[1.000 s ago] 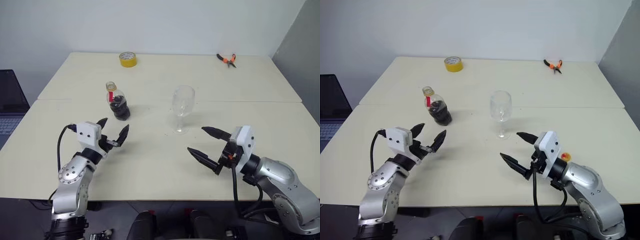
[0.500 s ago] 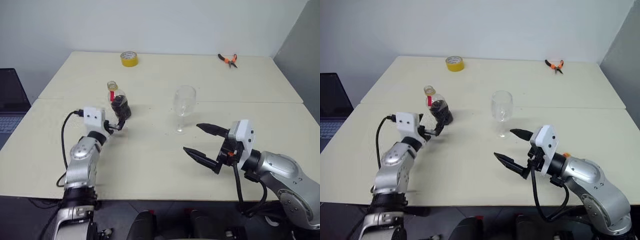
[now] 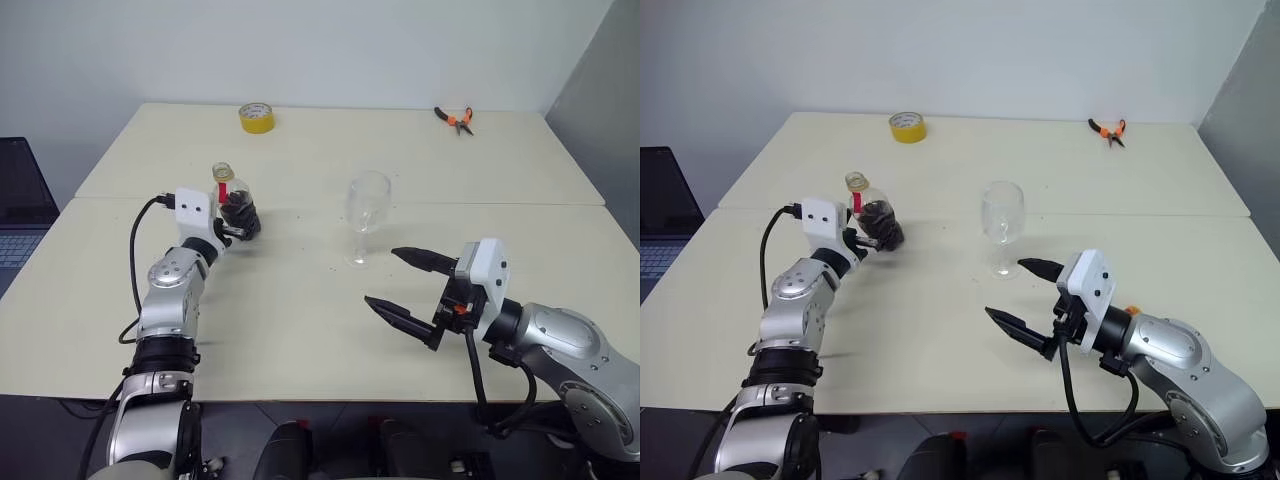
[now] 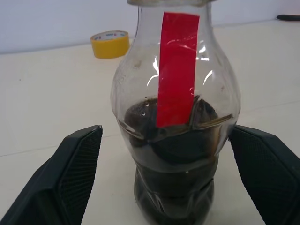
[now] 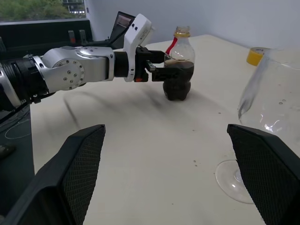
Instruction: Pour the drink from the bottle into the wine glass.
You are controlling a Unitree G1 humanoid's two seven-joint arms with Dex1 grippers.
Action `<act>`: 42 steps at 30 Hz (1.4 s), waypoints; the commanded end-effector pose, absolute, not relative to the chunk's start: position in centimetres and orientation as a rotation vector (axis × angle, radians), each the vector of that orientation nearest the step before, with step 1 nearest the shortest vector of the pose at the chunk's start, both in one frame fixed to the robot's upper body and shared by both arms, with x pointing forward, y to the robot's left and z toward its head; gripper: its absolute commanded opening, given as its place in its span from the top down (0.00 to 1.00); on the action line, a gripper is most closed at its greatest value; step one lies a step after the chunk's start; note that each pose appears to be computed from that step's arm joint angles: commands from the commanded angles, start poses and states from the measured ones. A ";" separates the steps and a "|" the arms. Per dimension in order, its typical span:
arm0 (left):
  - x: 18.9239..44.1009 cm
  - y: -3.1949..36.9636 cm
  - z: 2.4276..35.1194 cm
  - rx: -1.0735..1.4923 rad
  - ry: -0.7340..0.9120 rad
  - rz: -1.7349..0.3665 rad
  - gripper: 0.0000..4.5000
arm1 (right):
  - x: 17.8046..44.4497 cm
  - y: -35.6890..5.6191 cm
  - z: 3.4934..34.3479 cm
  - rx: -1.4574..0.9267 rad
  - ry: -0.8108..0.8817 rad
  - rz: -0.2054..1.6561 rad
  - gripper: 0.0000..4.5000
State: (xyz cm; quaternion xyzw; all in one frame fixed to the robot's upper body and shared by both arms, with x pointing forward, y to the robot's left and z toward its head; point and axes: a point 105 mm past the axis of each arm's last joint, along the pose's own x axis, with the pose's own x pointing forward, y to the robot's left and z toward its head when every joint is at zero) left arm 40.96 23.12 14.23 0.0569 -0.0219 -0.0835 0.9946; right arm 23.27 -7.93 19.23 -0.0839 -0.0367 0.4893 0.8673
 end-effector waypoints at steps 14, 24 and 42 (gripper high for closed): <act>42.2 23.1 17.6 0.149 -0.133 -0.212 0.71 | 22.3 -8.2 20.2 -0.196 -0.126 1.004 0.00; 43.0 19.1 21.2 0.271 -0.203 -0.359 0.83 | 23.4 -10.1 22.0 -0.208 -0.230 0.811 0.00; 43.7 11.4 25.2 0.697 -0.396 -0.624 0.84 | 25.6 -10.0 22.5 -0.128 -0.321 0.671 0.00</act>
